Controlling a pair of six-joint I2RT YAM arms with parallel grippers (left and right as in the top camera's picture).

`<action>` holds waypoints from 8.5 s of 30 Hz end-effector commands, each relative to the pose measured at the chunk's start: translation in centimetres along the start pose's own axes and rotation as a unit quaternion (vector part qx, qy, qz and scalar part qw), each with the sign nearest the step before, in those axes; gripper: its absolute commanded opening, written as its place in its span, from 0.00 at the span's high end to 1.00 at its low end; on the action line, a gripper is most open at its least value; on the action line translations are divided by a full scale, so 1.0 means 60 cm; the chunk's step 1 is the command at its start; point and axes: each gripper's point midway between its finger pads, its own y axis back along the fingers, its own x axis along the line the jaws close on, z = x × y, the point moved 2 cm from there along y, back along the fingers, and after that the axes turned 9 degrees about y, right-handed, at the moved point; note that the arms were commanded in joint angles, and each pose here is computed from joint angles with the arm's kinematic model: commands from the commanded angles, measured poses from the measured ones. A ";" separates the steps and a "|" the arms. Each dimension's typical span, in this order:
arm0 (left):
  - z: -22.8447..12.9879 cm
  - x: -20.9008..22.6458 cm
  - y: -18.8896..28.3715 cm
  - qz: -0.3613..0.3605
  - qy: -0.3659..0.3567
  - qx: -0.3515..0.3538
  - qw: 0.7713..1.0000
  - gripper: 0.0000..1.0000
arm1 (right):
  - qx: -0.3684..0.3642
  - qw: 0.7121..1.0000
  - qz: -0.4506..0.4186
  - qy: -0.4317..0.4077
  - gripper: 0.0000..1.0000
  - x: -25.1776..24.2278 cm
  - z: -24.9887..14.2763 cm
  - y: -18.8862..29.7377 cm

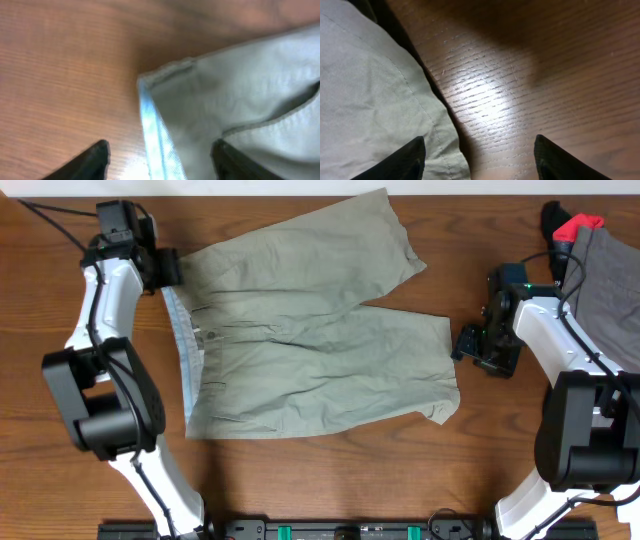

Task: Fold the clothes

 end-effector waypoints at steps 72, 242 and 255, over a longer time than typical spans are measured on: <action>-0.526 -0.065 0.211 -0.113 0.152 0.407 0.894 0.34 | 0.004 0.990 0.015 0.138 0.94 -0.019 -0.042 0.095; -0.518 -0.029 0.439 -0.112 0.201 0.214 0.950 0.94 | -0.291 0.956 0.032 -0.028 0.99 -0.065 -0.064 0.380; -0.442 -0.022 0.318 -0.025 0.210 0.224 0.951 0.94 | -0.313 0.900 0.282 0.112 0.99 0.137 0.181 0.265</action>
